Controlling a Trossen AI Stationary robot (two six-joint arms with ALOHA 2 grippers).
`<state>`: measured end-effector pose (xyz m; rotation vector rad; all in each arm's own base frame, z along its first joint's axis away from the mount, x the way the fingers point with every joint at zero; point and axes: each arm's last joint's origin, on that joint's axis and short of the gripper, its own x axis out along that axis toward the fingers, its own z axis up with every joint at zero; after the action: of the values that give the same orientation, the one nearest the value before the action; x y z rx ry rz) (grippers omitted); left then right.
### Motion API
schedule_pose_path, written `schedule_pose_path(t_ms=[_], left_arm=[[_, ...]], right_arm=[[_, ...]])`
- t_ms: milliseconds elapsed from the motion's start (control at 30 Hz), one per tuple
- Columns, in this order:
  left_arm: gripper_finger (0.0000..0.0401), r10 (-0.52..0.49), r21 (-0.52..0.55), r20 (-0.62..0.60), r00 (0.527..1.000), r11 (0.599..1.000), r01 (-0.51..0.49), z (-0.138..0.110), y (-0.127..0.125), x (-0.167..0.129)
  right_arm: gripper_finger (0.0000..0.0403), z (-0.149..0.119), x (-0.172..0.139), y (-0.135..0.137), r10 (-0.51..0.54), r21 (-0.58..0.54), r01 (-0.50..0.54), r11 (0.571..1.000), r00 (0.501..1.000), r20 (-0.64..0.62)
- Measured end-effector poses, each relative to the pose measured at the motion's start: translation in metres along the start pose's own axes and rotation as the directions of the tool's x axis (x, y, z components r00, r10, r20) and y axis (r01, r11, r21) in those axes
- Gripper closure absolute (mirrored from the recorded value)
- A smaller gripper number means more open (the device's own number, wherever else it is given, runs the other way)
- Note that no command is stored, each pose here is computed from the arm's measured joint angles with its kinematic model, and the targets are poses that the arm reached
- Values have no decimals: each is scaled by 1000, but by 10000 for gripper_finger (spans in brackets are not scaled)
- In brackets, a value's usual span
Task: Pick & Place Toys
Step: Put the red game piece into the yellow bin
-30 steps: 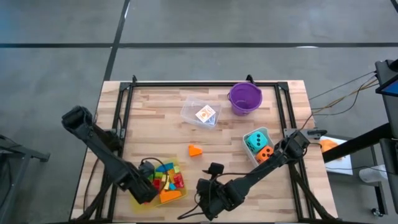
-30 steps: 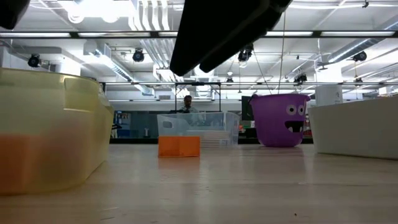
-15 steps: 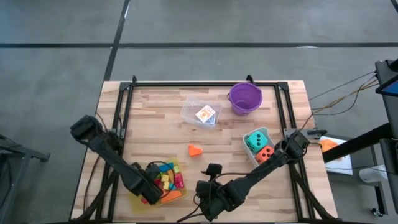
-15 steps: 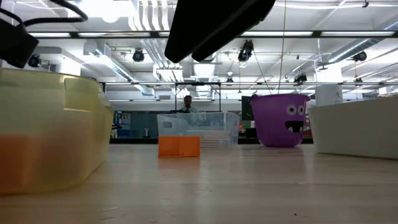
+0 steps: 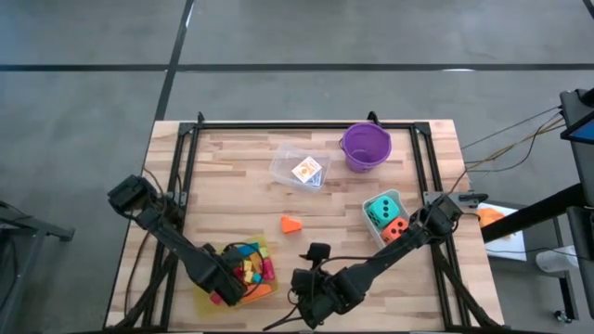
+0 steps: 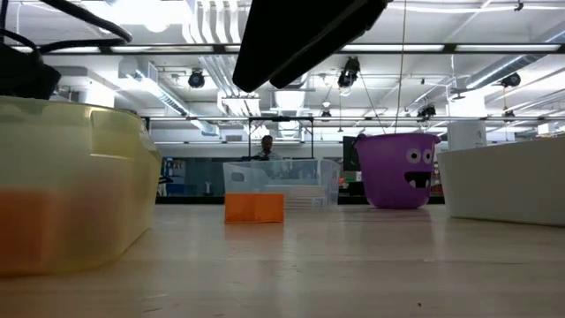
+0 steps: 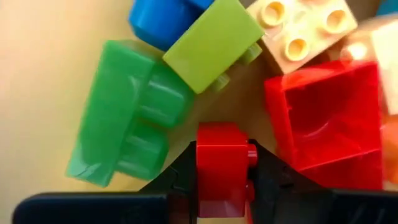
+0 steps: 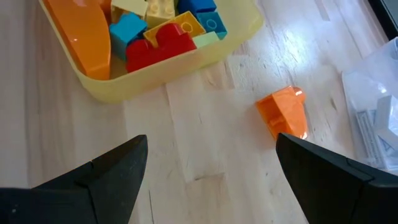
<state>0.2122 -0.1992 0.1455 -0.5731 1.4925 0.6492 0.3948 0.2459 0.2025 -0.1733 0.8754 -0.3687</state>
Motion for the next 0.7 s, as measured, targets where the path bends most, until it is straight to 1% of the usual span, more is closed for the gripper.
schedule_pose_path(t_ms=[167, 700], left_arm=[[322, -22, 17, 1, 1000, 1000, 22, 0, 2, 6], [322, -28, 18, 22, 999, 999, 27, 0, 1, 6]], right_arm=[[51, 0, 0, 0, 3, 0, -3, 1000, 1000, -2], [52, 0, 0, 0, 5, 0, -5, 1000, 1000, -4]])
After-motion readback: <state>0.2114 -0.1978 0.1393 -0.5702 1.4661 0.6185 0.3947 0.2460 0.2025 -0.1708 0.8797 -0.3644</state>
